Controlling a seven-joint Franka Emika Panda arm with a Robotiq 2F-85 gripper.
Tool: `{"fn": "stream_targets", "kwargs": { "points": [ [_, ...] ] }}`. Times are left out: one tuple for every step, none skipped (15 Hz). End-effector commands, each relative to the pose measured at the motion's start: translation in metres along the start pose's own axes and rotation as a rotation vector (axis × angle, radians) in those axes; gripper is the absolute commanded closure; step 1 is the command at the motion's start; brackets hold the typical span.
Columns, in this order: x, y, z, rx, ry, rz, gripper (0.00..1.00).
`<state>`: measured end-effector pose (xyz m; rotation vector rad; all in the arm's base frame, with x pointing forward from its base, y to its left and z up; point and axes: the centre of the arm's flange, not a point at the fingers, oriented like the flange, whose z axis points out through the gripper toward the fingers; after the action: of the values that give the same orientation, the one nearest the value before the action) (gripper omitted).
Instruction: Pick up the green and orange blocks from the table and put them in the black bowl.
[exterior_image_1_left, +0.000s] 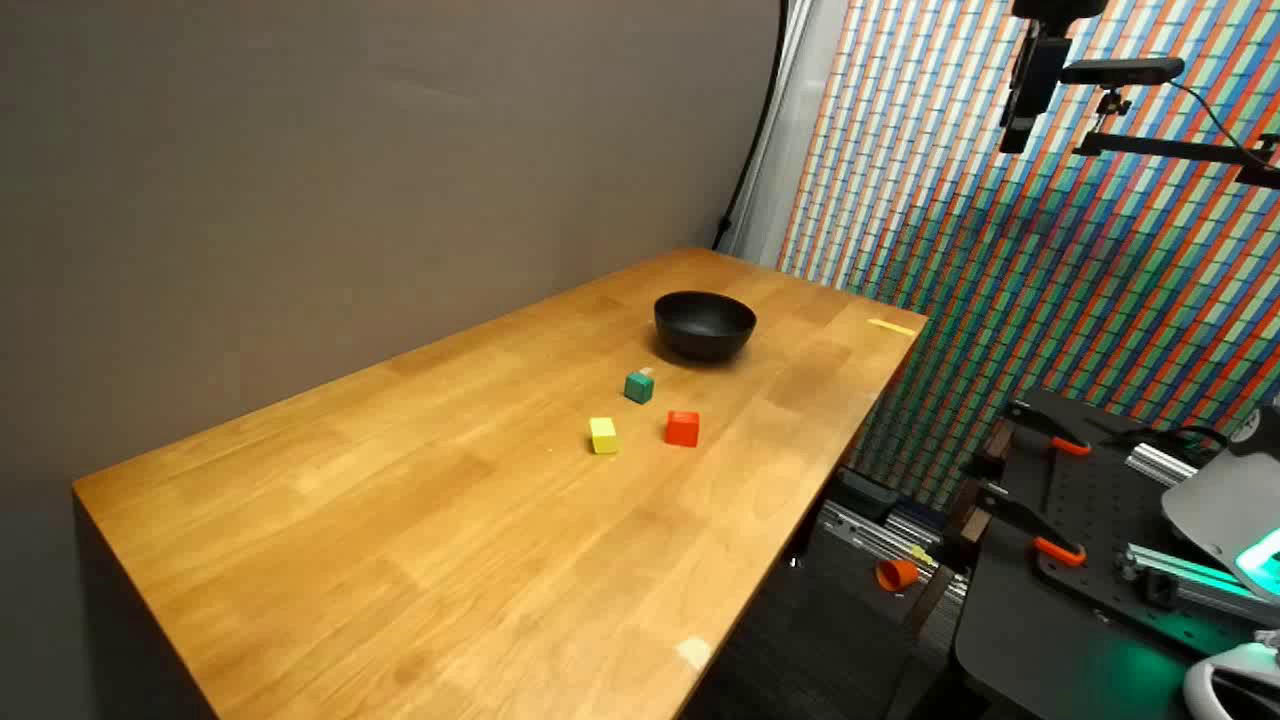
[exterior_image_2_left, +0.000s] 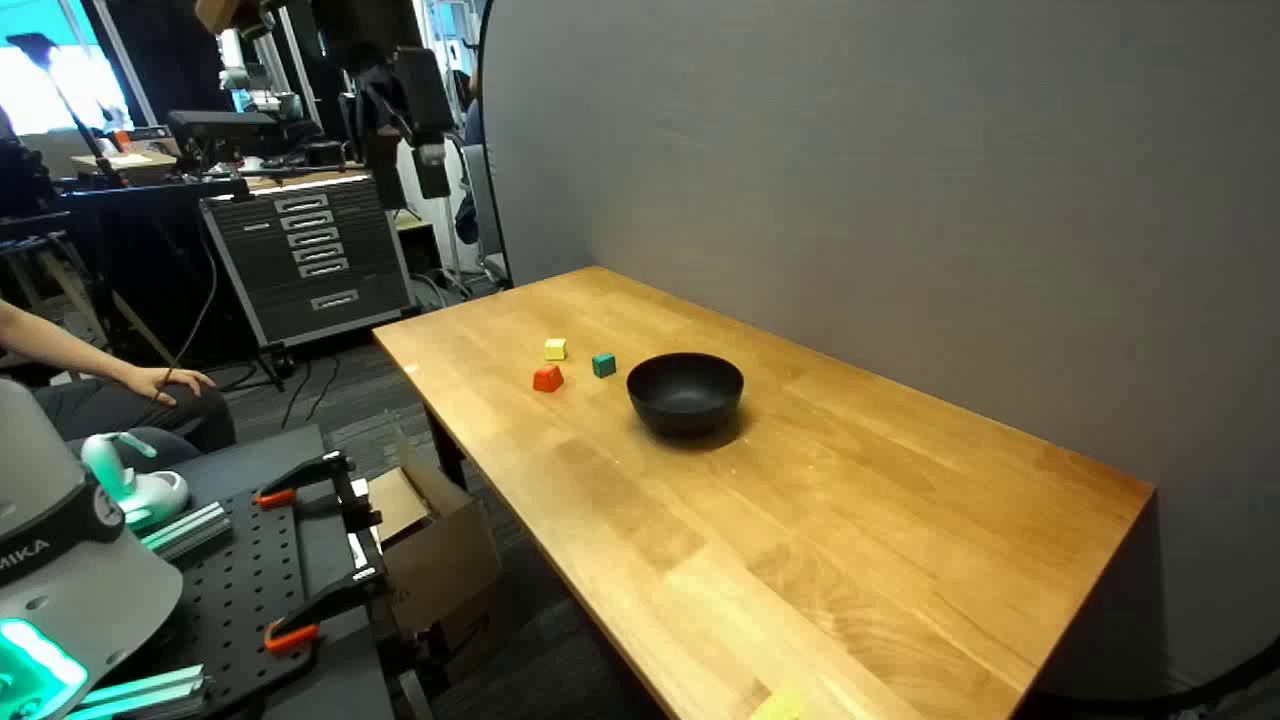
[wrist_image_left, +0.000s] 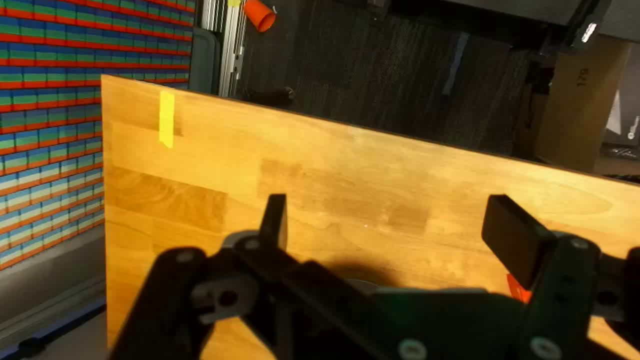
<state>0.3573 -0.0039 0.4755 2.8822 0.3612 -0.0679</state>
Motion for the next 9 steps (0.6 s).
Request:
{"fn": "stream_targets", "kwargs": {
  "points": [
    [0.000, 0.000, -0.002, -0.001, 0.004, 0.001, 0.00],
    [0.001, 0.001, -0.004, -0.002, 0.009, 0.002, 0.00],
    [0.001, 0.001, -0.006, -0.003, 0.013, 0.003, 0.00],
    [0.001, 0.002, -0.006, -0.003, 0.014, 0.003, 0.00],
    [0.001, 0.002, -0.006, -0.003, 0.014, 0.003, 0.00],
    [0.001, 0.002, -0.006, -0.003, 0.014, 0.003, 0.00],
    [0.014, 0.005, -0.002, 0.006, 0.017, -0.005, 0.00],
    [0.038, 0.006, 0.006, 0.025, 0.014, -0.009, 0.00],
    [0.056, 0.005, 0.013, 0.038, 0.012, -0.024, 0.00]
  ]
}}
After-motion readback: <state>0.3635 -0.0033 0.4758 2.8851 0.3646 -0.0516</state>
